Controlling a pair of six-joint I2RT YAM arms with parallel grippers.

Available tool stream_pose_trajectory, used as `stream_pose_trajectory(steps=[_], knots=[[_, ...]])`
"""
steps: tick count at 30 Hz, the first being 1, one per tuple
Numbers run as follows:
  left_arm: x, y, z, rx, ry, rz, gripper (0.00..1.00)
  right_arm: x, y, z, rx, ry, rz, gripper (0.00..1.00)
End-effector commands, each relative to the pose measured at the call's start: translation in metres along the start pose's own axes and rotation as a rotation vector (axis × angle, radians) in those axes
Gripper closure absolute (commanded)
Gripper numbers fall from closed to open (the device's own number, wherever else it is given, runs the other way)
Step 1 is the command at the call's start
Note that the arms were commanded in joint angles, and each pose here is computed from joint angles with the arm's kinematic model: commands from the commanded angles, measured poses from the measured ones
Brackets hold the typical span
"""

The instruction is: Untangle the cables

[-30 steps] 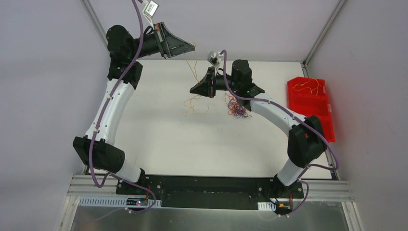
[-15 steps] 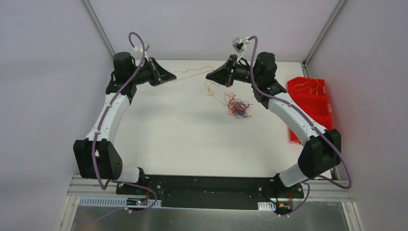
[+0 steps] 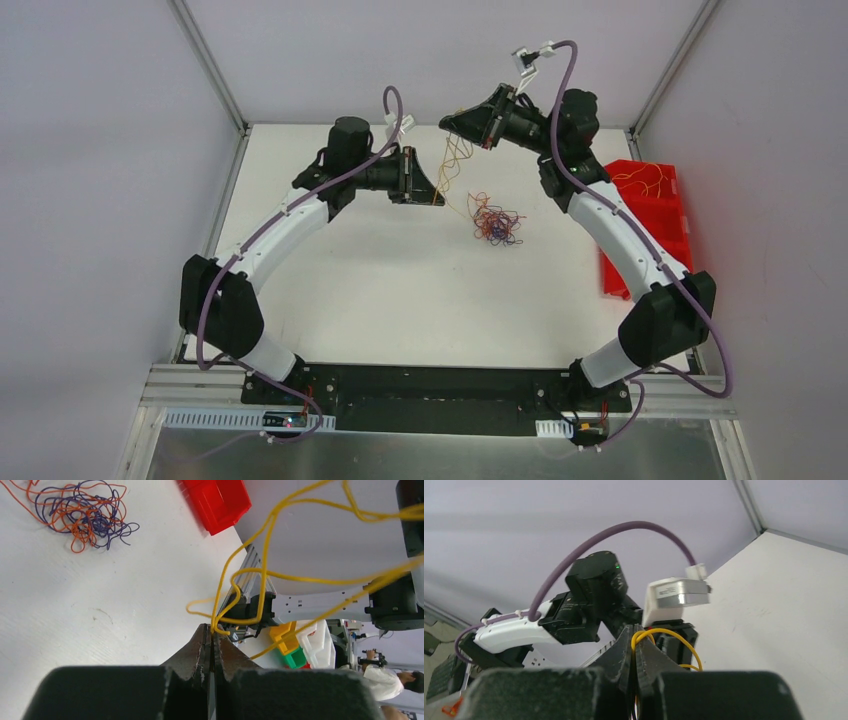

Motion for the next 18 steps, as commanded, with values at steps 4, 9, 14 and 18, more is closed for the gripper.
stream_pose_trajectory(steps=[4, 9, 14, 18], knots=[[0.007, -0.021, 0.002, -0.007, 0.082, -0.051, 0.65, 0.041, -0.058, 0.001, -0.13, -0.088, -0.095, 1.0], [0.023, -0.056, 0.031, 0.102, 0.008, -0.154, 0.24, 0.038, -0.113, -0.021, -0.302, -0.091, -0.013, 1.0], [0.029, -0.07, 0.034, 0.139, 0.05, -0.16, 0.02, 0.047, -0.173, -0.05, -0.471, -0.088, 0.028, 1.0], [0.029, -0.069, 0.036, 0.136, 0.06, -0.144, 0.01, 0.064, -0.218, -0.073, -0.559, -0.05, 0.019, 1.0]])
Point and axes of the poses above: each gripper's point midway between its finger pads, its own y axis out along the fingers, its own z axis along the line the jaws close on, x = y × z, the point moved 10 cm from there along -y, back along the fingers, and after that the axes turned 6 degrees about -y, right-handed, at the moved point
